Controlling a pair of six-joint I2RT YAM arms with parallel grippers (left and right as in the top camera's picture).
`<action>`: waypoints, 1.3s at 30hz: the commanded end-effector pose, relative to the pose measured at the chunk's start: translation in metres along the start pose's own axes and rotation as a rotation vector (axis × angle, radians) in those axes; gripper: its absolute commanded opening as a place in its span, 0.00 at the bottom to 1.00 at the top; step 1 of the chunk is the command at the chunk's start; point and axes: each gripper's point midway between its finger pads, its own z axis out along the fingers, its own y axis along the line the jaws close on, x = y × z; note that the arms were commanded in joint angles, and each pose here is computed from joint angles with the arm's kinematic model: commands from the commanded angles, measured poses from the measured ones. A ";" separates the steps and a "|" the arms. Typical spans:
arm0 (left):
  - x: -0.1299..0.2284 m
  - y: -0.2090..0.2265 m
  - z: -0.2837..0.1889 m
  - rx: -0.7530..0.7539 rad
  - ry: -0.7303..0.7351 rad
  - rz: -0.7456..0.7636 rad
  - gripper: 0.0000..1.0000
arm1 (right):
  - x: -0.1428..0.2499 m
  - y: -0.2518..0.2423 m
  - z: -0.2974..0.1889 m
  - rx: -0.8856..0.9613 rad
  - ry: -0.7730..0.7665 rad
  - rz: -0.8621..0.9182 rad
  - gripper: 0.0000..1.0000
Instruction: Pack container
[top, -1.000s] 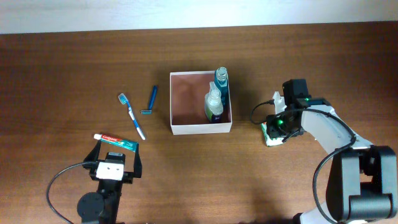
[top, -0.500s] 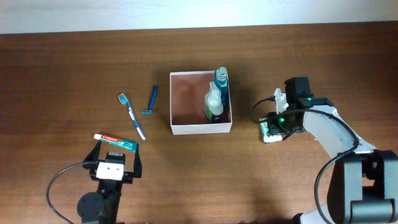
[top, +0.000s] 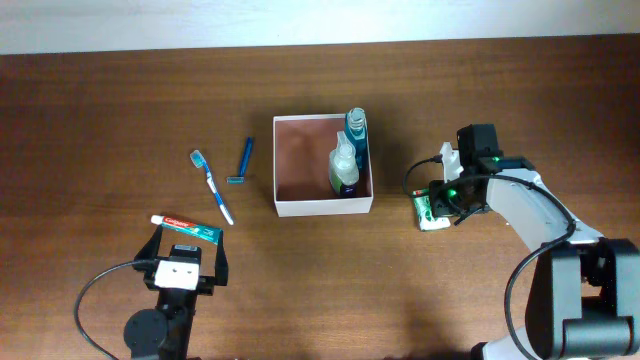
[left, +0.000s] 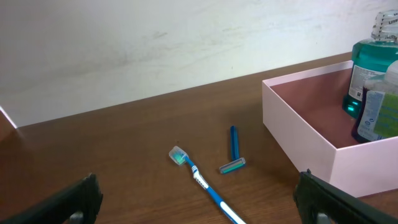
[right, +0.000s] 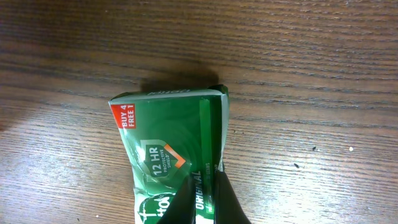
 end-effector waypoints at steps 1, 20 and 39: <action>0.002 0.002 0.000 -0.009 0.004 -0.009 1.00 | 0.009 -0.003 0.008 0.008 0.036 0.012 0.04; 0.002 0.001 0.000 -0.009 0.004 -0.009 1.00 | 0.007 -0.003 0.007 0.009 0.028 0.012 0.04; 0.002 0.002 0.000 -0.009 0.004 -0.009 1.00 | -0.017 -0.001 -0.016 0.009 -0.002 0.008 0.04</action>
